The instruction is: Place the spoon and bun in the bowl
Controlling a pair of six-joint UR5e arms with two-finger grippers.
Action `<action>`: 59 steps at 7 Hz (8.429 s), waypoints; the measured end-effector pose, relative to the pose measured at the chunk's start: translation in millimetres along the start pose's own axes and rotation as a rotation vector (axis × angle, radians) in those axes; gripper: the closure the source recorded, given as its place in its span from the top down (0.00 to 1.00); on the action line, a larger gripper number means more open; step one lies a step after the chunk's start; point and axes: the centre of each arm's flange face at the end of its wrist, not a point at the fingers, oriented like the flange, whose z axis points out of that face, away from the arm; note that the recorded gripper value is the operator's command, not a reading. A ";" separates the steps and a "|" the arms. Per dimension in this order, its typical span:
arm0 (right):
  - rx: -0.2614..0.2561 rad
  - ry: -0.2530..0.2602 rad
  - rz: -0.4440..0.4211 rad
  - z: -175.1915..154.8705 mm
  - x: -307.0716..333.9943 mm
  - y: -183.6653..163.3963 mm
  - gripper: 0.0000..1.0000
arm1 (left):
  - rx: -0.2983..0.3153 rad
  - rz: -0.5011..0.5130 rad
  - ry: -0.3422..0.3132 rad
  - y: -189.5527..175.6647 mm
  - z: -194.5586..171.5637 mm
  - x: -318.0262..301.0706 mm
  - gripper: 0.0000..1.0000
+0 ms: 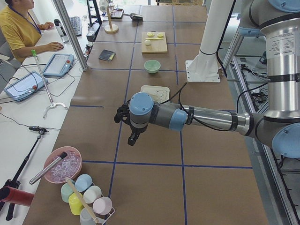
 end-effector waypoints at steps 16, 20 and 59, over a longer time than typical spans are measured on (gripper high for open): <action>-0.059 -0.024 -0.025 22.5 -10.5 0.4 1.00 | 0.116 0.219 -0.173 -125.7 299.0 398.7 0.65; -0.069 -0.030 -0.032 26.2 -14.0 0.4 1.00 | 0.074 0.226 -0.170 -114.8 316.1 401.0 0.19; 0.173 0.031 0.115 235.2 -350.0 -96.3 0.13 | 0.201 -0.269 -0.047 -185.7 178.7 456.5 1.00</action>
